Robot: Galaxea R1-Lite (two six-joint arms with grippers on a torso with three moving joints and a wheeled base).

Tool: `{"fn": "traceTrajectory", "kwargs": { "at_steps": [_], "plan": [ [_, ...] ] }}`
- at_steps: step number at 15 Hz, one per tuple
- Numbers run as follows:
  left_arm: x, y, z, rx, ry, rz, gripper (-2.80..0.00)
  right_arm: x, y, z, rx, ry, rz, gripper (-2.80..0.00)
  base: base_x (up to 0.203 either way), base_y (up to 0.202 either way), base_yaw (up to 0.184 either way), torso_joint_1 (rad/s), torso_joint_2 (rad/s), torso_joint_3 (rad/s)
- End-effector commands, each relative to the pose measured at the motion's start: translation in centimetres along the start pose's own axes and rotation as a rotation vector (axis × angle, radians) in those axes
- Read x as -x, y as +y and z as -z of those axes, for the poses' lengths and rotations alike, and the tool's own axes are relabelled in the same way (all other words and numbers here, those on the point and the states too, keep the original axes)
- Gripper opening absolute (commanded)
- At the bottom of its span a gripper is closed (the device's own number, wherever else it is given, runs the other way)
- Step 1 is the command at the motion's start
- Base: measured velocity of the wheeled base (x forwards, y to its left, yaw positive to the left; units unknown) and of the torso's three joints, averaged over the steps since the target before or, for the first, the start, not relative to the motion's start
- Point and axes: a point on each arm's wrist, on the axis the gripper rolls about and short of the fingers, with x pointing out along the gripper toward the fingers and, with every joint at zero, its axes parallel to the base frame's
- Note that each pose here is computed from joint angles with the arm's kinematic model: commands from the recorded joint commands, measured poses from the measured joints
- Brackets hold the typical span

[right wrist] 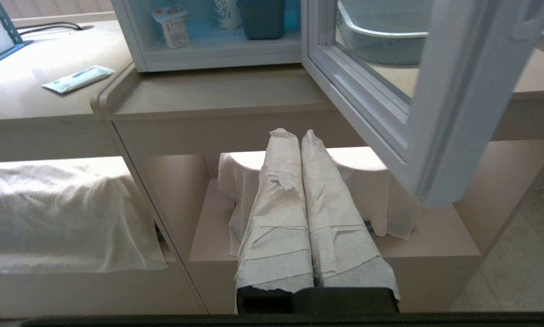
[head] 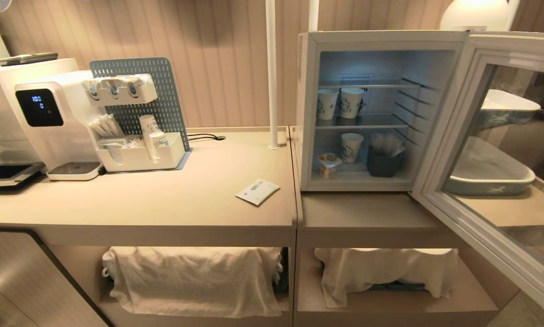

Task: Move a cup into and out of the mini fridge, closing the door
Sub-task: Close the freezer door

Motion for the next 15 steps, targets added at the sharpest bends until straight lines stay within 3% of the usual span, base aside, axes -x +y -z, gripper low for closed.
{"fn": "traceTrajectory", "kwargs": {
  "at_steps": [1,15],
  "plan": [
    [-0.02,0.00,0.04,0.000,0.003,-0.001,-2.80,-0.01,0.00,0.00,0.000,0.001,-0.001,-2.80,0.000,-0.175,0.003,0.007,0.00,0.002],
    [-0.02,0.00,0.04,0.003,0.003,-0.001,-2.80,-0.01,0.00,0.00,-0.003,0.001,-0.001,-2.80,0.000,-0.196,0.000,0.002,0.00,0.001]
  ]
}}
